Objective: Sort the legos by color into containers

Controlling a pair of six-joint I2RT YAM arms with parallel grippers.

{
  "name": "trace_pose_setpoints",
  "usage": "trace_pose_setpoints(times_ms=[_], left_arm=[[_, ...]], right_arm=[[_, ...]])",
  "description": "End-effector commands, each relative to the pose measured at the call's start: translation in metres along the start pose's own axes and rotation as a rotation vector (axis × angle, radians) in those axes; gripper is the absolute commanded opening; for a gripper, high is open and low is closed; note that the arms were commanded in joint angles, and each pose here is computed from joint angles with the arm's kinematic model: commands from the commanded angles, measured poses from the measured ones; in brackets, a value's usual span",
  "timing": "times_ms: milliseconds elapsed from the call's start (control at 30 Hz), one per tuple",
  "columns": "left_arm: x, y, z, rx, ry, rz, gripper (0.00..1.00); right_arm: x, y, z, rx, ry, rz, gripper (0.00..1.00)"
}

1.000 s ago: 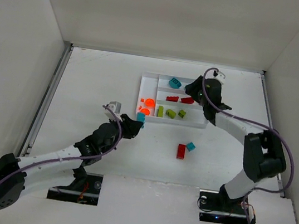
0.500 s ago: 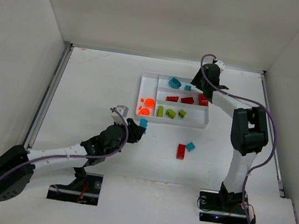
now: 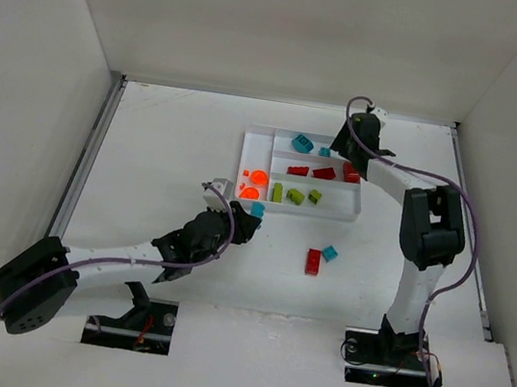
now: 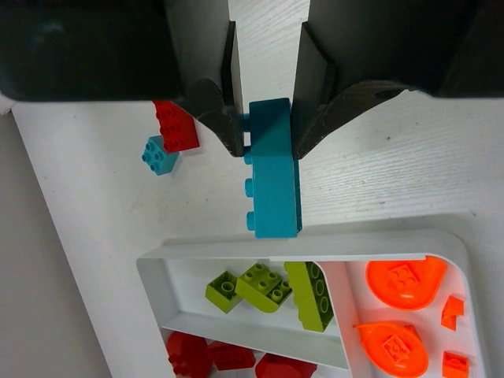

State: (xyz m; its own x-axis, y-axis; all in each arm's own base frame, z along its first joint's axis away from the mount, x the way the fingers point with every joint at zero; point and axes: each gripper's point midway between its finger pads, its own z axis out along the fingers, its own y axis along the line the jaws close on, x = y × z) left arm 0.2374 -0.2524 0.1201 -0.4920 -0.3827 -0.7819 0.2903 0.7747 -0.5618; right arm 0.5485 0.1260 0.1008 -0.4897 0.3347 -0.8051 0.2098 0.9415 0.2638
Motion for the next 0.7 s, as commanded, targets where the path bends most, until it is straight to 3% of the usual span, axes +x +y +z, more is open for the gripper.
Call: trace_pose_setpoints(times_ms=[0,267,500,667], left_arm=[[-0.028,-0.026,0.004,0.069,-0.075,-0.019,0.16],[-0.042,-0.038,0.022,0.091,-0.079,-0.022,0.16],[-0.064,-0.049,0.036,0.093,-0.109,-0.022,0.16],[-0.085,-0.050,0.051,0.070,-0.145,-0.023,0.16]], right_arm=[[-0.015,0.012,-0.036,-0.042,-0.057,0.004,0.38],[0.062,0.018,-0.123,-0.111,-0.003,-0.012,0.39],[0.087,-0.003,-0.136,-0.065,0.012,-0.024,0.43],[0.086,-0.005,-0.134,-0.066,-0.005,-0.018,0.55]])
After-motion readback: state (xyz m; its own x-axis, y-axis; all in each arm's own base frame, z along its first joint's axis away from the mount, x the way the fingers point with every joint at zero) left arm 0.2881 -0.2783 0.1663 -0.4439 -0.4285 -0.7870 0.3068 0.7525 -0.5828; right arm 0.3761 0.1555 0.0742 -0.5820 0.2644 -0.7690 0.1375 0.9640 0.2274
